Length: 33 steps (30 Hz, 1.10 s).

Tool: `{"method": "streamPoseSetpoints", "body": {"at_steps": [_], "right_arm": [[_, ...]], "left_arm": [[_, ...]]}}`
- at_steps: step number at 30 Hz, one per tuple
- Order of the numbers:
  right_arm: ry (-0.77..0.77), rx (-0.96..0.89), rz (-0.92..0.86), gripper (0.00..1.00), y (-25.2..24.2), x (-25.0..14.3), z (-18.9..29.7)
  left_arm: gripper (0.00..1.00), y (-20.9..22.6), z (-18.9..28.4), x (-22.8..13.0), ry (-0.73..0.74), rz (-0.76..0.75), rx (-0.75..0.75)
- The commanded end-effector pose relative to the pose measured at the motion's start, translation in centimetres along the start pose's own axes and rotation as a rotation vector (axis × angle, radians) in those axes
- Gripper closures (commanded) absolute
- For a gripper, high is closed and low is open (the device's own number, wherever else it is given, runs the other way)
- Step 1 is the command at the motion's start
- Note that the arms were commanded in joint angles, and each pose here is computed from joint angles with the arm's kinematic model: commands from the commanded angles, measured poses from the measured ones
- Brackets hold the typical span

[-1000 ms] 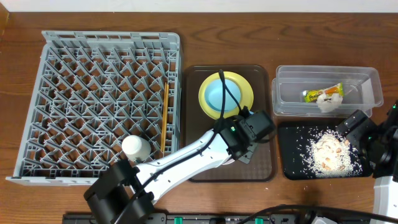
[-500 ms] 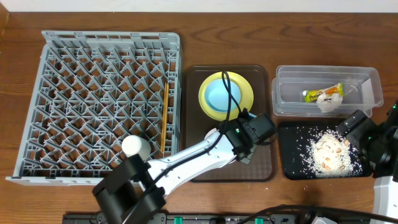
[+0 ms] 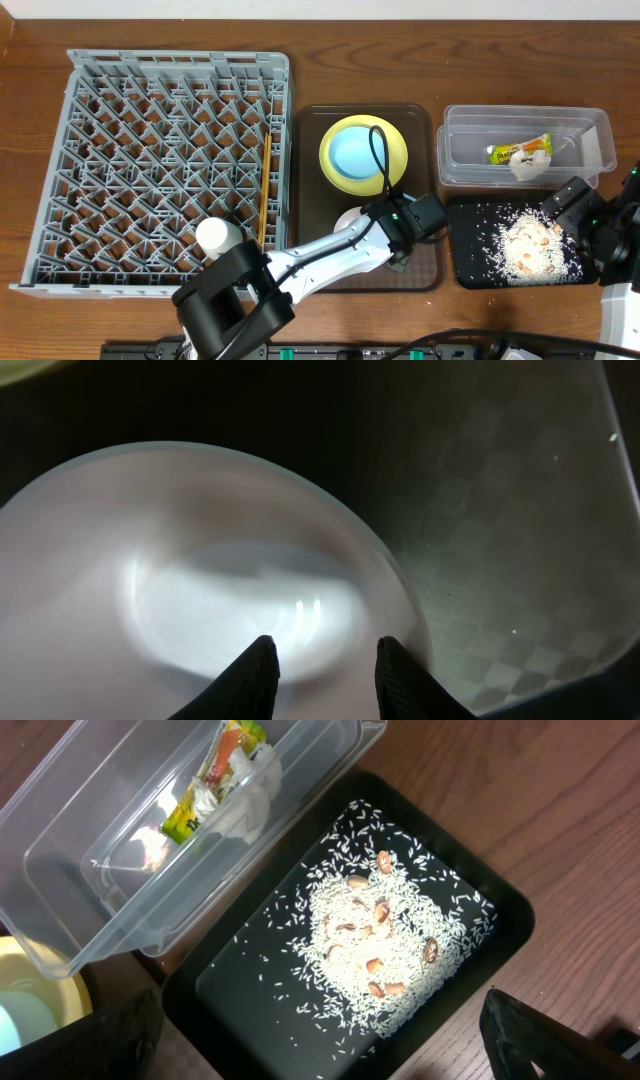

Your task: Sort waste into correct bins and load items into the dishwasher

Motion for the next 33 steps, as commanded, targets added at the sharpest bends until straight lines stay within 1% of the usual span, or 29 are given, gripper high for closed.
{"method": "streamPoseSetpoints", "body": {"at_steps": [1,3,5,6,9,13,14,15,17,20,21,26,33], "right_arm": [[-0.013,-0.006,0.006,0.01,-0.2,0.4,0.3],[-0.013,-0.006,0.006,0.01,-0.2,0.4,0.3],[-0.013,-0.006,0.006,0.01,-0.2,0.4,0.3],[-0.013,-0.007,0.006,0.01,-0.2,0.3,0.3],[-0.013,-0.007,0.006,0.01,-0.2,0.3,0.3],[-0.013,-0.006,0.007,0.01,-0.2,0.4,0.3],[-0.013,-0.006,0.006,0.01,-0.2,0.4,0.3],[-0.013,-0.006,0.007,0.01,-0.2,0.4,0.3],[-0.013,-0.006,0.006,0.01,-0.2,0.4,0.3],[-0.013,-0.006,0.006,0.01,-0.2,0.4,0.3],[-0.013,-0.006,0.006,0.01,-0.2,0.4,0.3],[-0.013,-0.006,0.006,0.01,-0.2,0.4,0.3],[-0.013,-0.006,0.007,0.01,-0.2,0.4,0.3]], "left_arm": [[0.66,0.3,-0.6,-0.5,0.015,0.010,0.016],[0.67,0.4,-0.6,-0.4,0.013,0.009,0.021],[0.74,0.8,-0.4,-0.2,-0.005,0.008,0.044],[0.75,1.0,0.0,0.0,-0.012,0.010,0.048],[0.75,0.7,1.9,0.7,-0.042,0.019,0.014],[0.73,0.1,5.3,1.7,-0.119,0.032,-0.062],[0.73,0.0,5.7,1.8,-0.127,0.034,-0.075],[0.69,-0.1,6.4,1.7,-0.131,0.035,-0.098],[0.69,-0.7,7.0,1.3,-0.108,0.032,-0.145],[0.67,-1.1,6.5,0.8,-0.089,0.020,-0.152],[0.65,-1.2,6.1,0.5,-0.083,0.015,-0.147],[0.64,-1.6,3.8,-0.5,-0.041,-0.009,-0.113],[0.64,-2.2,0.8,-1.5,0.001,-0.033,-0.068]]}}
Point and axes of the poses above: each gripper's point midway between its finger pads, its own z axis back along the fingers, its own y axis along the line the jaws close on, x = y × z, the point moved 2 cm from there along z, back along the fingers, and after that the axes turned 11 degrees about z, right-handed, at the moved point
